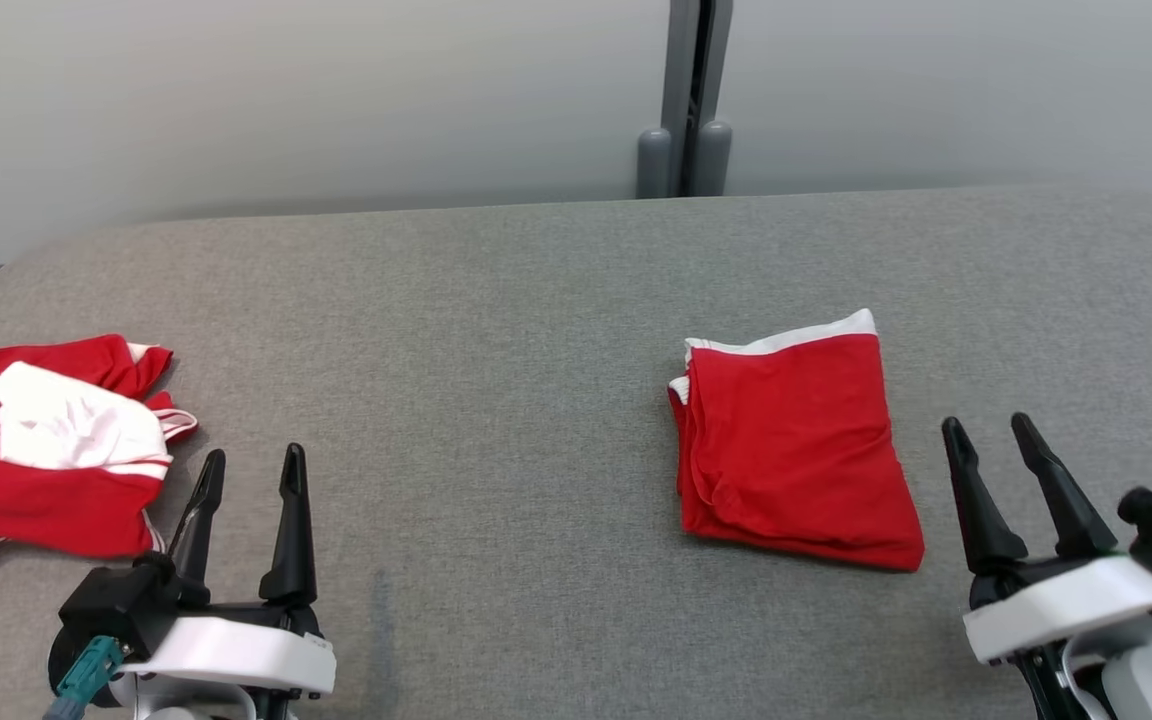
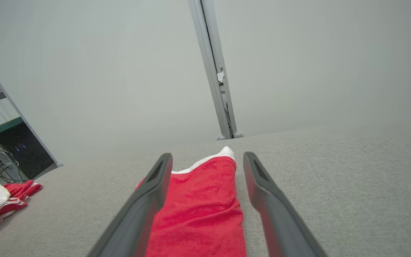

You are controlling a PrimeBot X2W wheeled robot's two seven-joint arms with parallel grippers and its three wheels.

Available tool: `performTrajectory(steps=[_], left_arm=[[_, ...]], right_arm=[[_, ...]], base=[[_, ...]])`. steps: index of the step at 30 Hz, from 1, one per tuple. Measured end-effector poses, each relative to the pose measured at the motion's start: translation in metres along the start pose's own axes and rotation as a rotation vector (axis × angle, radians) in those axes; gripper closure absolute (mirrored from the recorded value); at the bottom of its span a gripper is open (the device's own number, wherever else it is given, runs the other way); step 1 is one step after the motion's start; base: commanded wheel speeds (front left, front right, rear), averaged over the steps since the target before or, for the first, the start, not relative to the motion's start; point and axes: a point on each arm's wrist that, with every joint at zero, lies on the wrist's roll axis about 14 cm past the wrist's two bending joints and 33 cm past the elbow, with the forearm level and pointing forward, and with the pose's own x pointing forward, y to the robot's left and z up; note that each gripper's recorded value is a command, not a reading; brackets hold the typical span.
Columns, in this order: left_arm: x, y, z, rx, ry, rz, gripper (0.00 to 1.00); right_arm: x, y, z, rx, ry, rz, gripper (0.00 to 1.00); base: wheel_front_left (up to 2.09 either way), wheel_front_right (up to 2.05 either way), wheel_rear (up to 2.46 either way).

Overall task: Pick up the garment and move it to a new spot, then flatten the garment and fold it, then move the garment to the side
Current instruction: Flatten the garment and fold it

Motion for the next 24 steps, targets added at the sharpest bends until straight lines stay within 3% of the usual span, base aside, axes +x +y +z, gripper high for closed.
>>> performTrajectory(steps=[10,24], left_arm=[[-0.001,-0.002,-0.004,0.066,0.016,-0.022,0.00],[-0.019,0.011,-0.012,0.137,0.051,0.000,0.00]], right_arm=[[-0.040,-0.022,0.012,-0.020,-0.062,-0.120,0.00],[-0.065,-0.025,0.013,-0.017,-0.081,-0.171,0.00]], base=[[0.00,0.00,0.00],[0.00,0.00,0.00]])
